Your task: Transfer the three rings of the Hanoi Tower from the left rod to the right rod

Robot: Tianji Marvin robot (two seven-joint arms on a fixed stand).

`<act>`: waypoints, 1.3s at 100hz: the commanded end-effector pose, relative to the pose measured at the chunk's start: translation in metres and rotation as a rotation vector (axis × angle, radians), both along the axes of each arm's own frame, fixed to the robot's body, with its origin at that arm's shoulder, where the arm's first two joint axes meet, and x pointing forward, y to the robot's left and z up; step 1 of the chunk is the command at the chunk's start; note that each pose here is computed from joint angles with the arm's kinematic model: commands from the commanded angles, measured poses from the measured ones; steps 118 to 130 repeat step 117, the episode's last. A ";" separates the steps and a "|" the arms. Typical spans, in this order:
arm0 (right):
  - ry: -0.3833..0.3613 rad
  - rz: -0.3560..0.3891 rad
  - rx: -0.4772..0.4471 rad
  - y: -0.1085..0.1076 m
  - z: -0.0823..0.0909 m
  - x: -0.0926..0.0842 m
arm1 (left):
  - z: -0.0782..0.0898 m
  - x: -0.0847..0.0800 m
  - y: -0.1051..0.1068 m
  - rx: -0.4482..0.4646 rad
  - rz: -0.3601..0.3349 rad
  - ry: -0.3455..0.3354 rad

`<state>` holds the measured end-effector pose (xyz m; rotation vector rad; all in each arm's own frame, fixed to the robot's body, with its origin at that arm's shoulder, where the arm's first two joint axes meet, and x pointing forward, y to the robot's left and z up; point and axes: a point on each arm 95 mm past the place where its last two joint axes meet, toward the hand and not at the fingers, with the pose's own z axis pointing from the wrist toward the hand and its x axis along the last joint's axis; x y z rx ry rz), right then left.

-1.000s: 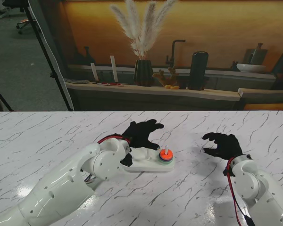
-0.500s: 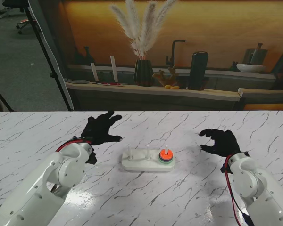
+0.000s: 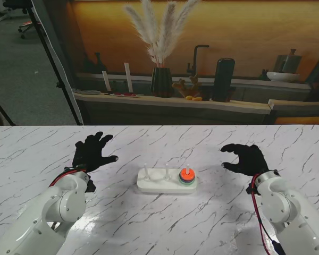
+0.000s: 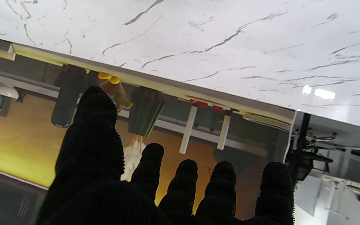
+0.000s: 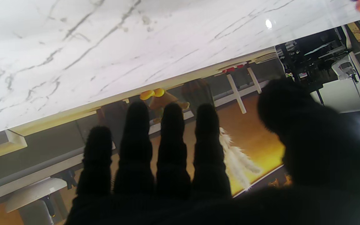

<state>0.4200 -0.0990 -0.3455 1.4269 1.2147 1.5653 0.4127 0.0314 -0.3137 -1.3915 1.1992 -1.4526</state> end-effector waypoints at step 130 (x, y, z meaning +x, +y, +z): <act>0.023 0.046 0.008 0.017 -0.003 -0.006 | -0.017 -0.007 0.006 0.005 0.024 0.036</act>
